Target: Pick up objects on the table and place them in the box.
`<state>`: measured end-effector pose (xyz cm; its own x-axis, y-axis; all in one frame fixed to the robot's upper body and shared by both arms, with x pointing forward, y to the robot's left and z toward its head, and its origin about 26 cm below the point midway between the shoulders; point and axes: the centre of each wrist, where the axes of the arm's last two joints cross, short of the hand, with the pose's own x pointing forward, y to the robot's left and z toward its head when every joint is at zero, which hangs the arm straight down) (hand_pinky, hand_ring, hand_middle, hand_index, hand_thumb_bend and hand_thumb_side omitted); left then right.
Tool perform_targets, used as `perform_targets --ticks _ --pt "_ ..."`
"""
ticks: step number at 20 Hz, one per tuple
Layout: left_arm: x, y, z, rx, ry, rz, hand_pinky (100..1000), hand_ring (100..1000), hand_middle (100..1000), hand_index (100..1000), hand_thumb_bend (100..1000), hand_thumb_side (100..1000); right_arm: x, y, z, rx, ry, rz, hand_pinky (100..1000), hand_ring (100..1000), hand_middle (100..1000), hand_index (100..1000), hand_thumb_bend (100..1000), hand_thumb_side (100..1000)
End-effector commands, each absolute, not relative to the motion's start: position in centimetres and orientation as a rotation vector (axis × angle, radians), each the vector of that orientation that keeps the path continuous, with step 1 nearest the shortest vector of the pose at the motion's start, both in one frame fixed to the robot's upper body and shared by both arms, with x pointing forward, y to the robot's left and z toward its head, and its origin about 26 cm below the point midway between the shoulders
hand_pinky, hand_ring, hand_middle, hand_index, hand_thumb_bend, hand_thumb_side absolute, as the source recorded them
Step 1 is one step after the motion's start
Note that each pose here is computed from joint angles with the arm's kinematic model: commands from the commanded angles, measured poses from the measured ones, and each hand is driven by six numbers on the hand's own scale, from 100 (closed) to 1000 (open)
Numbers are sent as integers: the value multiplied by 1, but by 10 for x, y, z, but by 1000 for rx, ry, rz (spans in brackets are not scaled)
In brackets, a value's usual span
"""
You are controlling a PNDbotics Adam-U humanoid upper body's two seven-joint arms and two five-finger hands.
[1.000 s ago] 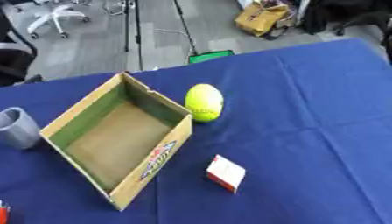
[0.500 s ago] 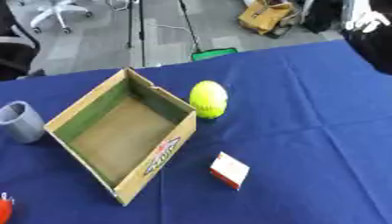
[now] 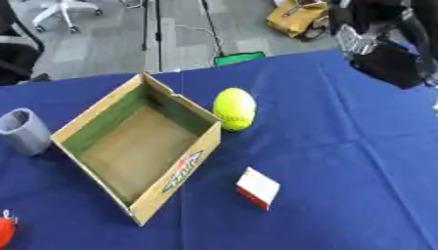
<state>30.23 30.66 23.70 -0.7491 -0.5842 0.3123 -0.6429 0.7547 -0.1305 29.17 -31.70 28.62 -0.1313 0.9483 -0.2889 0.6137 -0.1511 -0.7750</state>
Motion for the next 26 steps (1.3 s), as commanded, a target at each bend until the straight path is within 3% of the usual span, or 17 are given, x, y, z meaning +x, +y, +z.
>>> perform_targets --ticks 1,8,11,16,19,26 --pt "299 309 246 972 -2734 276 926 904 945 1000 100 1000 287 -314 289 -1691 -1609 1337 862 865 822 893 344 991" --pt "299 307 246 949 -2736 230 925 903 944 1000 100 1000 287 -305 274 -1408 -1346 1569 884 898 836 919 420 907" --pt "299 306 245 938 -2733 226 926 902 940 996 100 1000 287 -302 271 -1315 -1298 1569 902 920 852 933 489 879" --pt "299 305 244 926 -2727 203 926 903 940 993 100 1000 287 -296 262 -1170 -1188 1565 907 931 854 936 499 843" --pt "299 305 244 922 -2727 203 926 908 939 990 100 1000 288 -293 254 -1084 -1117 1551 932 963 886 945 573 786" --pt "300 303 242 910 -2720 221 926 910 937 986 100 1000 294 -276 246 -964 -1063 1546 946 980 909 958 559 765"
